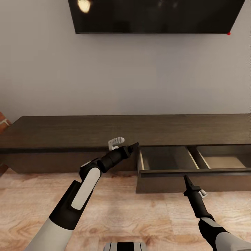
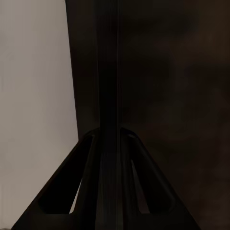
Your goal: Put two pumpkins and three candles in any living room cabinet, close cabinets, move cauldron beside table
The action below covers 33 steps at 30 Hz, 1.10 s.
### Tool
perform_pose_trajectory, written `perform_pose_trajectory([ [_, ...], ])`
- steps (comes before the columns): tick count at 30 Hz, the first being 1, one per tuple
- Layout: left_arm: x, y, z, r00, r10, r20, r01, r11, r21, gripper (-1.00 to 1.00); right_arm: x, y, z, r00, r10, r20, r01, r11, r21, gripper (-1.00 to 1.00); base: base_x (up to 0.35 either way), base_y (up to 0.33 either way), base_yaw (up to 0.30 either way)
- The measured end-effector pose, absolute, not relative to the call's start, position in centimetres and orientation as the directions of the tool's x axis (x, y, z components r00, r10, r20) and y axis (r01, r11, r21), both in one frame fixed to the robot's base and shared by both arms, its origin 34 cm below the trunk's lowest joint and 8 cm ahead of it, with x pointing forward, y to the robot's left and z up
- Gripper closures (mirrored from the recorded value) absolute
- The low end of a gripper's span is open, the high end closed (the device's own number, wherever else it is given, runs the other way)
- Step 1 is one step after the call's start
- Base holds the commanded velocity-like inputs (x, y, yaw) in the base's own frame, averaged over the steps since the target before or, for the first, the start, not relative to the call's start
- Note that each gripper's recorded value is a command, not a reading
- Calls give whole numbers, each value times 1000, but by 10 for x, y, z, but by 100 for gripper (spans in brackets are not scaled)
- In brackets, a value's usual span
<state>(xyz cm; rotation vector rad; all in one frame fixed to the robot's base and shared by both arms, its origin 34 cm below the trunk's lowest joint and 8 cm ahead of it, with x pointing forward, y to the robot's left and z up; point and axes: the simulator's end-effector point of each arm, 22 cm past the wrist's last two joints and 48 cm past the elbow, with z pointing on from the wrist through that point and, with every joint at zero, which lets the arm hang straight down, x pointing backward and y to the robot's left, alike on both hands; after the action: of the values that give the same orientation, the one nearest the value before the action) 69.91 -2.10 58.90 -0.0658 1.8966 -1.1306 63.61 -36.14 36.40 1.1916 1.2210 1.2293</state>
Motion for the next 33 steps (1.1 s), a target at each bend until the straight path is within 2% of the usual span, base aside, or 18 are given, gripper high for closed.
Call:
perform_pose_trajectory([
  [11, 699, -21, 589, -594, -452, -665, 370, 581, -725, -100, 635, -361, 364, -24, 1000, -1, -10, 1, 1000, 100, -30, 0, 0],
  [20, 699, -21, 589, -595, -452, -665, 371, 580, -726, -100, 636, -362, 364, -21, 1000, 0, -8, 0, 1000, 100, -192, 0, 0],
  [33, 699, -21, 589, -594, -452, -665, 370, 581, -725, -100, 634, -362, 364, -21, 1000, -1, -12, 1, 1000, 100, -8, 0, 0],
])
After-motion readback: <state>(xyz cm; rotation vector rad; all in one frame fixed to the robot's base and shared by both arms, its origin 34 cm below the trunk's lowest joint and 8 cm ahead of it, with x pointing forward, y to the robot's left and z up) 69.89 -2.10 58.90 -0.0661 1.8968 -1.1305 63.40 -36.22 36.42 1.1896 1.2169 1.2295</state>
